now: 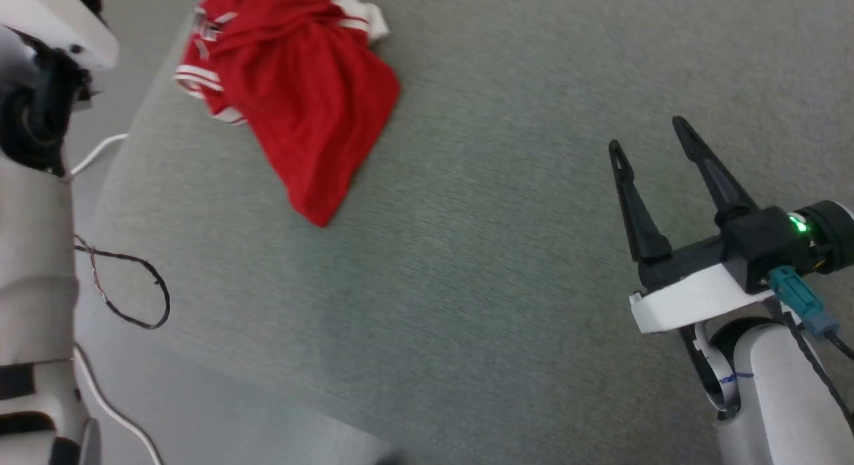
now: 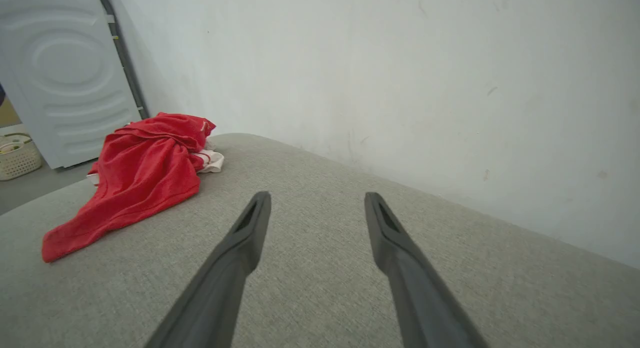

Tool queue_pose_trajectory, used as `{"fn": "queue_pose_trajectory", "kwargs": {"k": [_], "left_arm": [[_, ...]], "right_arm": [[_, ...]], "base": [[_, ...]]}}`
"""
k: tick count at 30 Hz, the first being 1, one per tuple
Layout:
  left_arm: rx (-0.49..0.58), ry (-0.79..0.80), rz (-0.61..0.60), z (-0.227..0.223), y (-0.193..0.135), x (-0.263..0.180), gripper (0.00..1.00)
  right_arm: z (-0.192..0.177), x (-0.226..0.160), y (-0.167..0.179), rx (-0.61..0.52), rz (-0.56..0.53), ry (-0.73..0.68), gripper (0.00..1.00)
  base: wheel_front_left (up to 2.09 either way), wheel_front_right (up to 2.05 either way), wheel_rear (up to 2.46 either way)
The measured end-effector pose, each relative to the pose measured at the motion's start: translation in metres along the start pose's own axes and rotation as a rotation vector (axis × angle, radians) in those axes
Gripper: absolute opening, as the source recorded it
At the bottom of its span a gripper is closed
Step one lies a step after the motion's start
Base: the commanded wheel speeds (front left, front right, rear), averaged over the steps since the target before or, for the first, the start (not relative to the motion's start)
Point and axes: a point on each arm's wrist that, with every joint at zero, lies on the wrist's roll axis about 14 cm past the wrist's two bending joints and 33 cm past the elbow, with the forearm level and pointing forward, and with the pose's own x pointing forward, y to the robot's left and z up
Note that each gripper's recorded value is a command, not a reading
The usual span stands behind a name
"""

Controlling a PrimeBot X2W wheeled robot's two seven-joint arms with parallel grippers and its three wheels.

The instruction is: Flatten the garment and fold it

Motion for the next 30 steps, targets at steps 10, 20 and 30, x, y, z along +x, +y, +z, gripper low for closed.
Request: {"fn": "queue_pose_trajectory", "kwargs": {"k": [10, 20, 30], "left_arm": [[-0.075, 0.536, 0.051, -0.153, -0.034, 0.051, 1.0], [-0.046, 0.864, 0.116, -0.248, -0.04, 0.039, 0.0], [0.162, 0.237, 0.02, -0.128, -0.057, 0.079, 0.0]], "right_arm": [[-0.061, -0.03, -0.065, 0.051, -0.171, 0.097, 1.0], [-0.087, -0.071, -0.106, 0.057, -0.32, 0.154, 1.0], [-0.078, -0.115, -0.111, 0.045, -0.401, 0.21, 1.0]], "base": [[0.0, 0.0, 0.0], [0.0, 0.0, 0.0], [0.0, 0.0, 0.0]]}}
